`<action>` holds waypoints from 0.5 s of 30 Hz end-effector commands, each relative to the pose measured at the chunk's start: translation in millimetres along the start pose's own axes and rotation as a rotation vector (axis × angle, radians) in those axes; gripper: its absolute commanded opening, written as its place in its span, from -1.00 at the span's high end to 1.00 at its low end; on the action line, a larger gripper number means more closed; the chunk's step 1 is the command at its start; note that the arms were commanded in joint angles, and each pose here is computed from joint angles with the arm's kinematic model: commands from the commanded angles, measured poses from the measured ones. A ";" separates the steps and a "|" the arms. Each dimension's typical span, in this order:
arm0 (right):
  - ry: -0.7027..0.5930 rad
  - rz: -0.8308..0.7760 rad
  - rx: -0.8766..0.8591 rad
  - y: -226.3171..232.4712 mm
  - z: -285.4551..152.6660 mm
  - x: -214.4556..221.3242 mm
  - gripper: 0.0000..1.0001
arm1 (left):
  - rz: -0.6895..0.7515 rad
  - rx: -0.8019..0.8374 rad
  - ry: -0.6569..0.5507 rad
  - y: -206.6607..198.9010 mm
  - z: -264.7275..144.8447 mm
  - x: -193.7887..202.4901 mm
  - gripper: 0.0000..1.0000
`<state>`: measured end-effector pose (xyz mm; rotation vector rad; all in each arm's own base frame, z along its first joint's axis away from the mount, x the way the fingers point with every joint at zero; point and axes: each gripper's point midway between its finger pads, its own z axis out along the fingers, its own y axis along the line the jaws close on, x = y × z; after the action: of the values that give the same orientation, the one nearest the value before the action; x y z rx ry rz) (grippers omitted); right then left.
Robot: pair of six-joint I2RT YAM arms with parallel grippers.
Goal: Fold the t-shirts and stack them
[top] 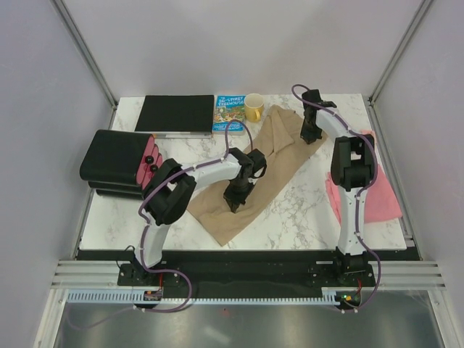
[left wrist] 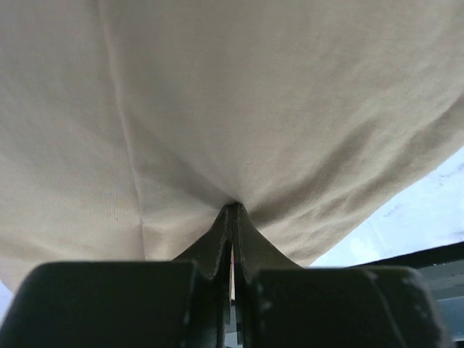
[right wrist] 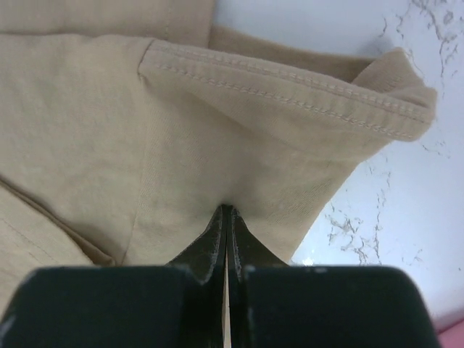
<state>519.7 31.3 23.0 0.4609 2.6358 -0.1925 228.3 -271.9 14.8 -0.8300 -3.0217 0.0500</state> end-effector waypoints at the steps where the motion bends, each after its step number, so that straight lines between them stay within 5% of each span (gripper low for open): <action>1: 0.048 0.003 -0.006 7.5 20.3 8.2 1.00 | 0.085 0.089 -0.040 -31.0 -13.6 2.1 0.96; 15: -0.009 0.073 -0.061 9.2 50.0 -33.4 0.99 | 0.182 0.211 -0.044 -101.4 -22.9 4.6 0.96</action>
<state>563.7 34.2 23.9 0.4829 2.5846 -0.1037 184.0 -325.2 24.6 -1.0259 -2.9310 0.2438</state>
